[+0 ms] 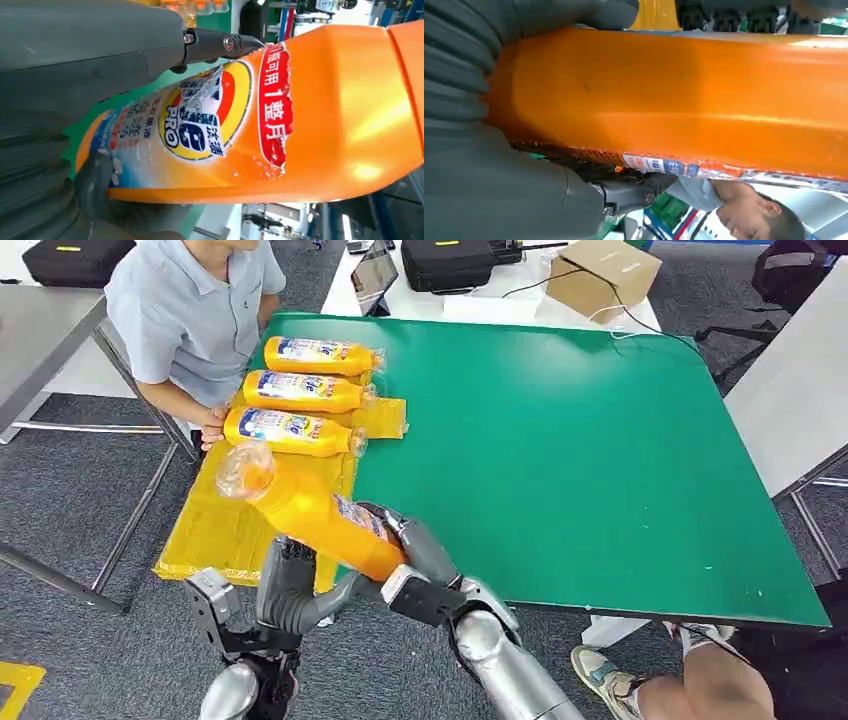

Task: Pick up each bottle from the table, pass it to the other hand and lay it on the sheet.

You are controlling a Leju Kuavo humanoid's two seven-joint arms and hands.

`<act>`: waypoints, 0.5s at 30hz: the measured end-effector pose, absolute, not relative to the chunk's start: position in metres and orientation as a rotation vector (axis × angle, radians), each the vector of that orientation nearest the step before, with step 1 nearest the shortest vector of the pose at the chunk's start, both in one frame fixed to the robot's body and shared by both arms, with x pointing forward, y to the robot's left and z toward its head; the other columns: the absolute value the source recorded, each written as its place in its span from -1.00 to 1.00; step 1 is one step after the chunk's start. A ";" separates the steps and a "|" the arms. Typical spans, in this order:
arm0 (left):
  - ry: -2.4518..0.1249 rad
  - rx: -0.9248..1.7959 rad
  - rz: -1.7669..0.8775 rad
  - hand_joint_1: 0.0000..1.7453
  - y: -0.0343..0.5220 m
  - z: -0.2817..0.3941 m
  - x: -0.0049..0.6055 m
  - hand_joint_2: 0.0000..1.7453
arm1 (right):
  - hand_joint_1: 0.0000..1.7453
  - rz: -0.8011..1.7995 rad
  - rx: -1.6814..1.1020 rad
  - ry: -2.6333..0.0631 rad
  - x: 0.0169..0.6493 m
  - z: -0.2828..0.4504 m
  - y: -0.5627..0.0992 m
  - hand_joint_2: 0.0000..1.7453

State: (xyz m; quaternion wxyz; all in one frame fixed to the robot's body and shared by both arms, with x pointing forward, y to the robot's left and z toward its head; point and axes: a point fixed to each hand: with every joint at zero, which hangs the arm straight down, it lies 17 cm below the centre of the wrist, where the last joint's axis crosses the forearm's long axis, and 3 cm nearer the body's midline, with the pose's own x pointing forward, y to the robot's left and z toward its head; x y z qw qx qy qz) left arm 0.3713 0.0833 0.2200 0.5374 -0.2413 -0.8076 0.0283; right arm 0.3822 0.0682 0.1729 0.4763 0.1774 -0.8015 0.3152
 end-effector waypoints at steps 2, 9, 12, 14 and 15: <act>-1.919 -0.589 0.066 -1.00 0.082 0.222 0.373 1.00 | 1.00 0.799 0.437 -1.961 0.380 0.173 0.072 1.00; -1.886 -0.608 0.061 -1.00 0.078 0.219 0.380 1.00 | 1.00 0.885 0.468 -1.964 0.370 0.172 0.088 1.00; -1.850 -0.640 0.079 -0.78 0.076 0.216 0.383 1.00 | 1.00 0.903 0.485 -1.968 0.367 0.171 0.091 1.00; -1.837 -0.654 0.089 1.00 0.075 0.215 0.384 1.00 | 1.00 0.909 0.492 -1.969 0.365 0.171 0.092 1.00; -1.831 -0.661 0.095 1.00 0.075 0.215 0.385 1.00 | 1.00 0.908 0.494 -1.969 0.365 0.170 0.092 1.00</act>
